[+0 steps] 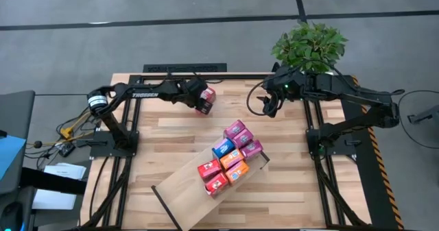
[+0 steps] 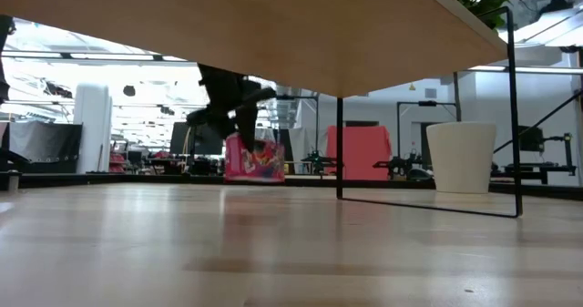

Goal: Stack cereal on shelf
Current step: Put the red cereal box onto the shelf

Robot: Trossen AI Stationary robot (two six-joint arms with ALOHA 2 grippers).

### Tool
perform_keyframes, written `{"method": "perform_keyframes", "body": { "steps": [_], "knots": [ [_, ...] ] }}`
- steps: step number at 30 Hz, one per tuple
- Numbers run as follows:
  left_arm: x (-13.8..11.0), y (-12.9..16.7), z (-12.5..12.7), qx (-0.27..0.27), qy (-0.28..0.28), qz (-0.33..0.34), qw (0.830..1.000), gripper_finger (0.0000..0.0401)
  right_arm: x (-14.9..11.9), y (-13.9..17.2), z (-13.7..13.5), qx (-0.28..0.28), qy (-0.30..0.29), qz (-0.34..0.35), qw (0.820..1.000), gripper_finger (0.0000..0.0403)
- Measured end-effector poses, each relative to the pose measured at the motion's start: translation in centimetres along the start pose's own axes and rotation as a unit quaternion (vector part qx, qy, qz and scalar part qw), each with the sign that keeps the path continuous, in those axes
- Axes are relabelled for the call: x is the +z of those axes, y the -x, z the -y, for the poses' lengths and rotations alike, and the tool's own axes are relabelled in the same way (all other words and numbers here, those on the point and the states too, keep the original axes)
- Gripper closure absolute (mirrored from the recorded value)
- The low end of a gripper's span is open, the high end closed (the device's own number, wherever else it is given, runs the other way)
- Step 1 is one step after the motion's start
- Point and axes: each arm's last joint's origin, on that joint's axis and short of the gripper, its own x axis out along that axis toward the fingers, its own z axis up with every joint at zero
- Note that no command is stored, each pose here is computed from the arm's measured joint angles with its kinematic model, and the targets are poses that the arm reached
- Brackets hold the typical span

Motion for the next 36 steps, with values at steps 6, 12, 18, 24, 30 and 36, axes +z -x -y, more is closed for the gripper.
{"method": "perform_keyframes", "body": {
  "steps": [6,12,18,24,30,36],
  "knots": [
    [2.2,3.5,0.7,0.018,-0.054,-0.019,0.998,0.0293,0.3,0.0,0.1,-0.002,0.025,0.014,1.000,0.0148],
    [4.5,8.5,1.8,0.010,-0.155,-0.062,0.986,0.0284,1.5,1.2,0.4,-0.007,0.098,0.054,0.994,0.0148],
    [6.9,15.4,3.9,-0.041,-0.251,-0.035,0.966,0.0285,4.1,3.5,0.7,0.019,0.113,0.150,0.982,0.0148],
    [9.1,22.8,5.7,-0.091,-0.300,0.092,0.945,0.0285,5.8,4.3,0.6,0.057,0.103,0.246,0.962,0.0148],
    [9.6,27.8,6.3,-0.111,-0.305,0.180,0.929,0.0285,7.2,3.5,0.4,0.047,0.116,0.292,0.948,0.0148],
    [8.4,28.2,6.5,-0.076,-0.362,0.152,0.916,0.0285,7.7,4.7,-0.1,0.048,0.174,0.277,0.944,0.0148]
  ]
}}
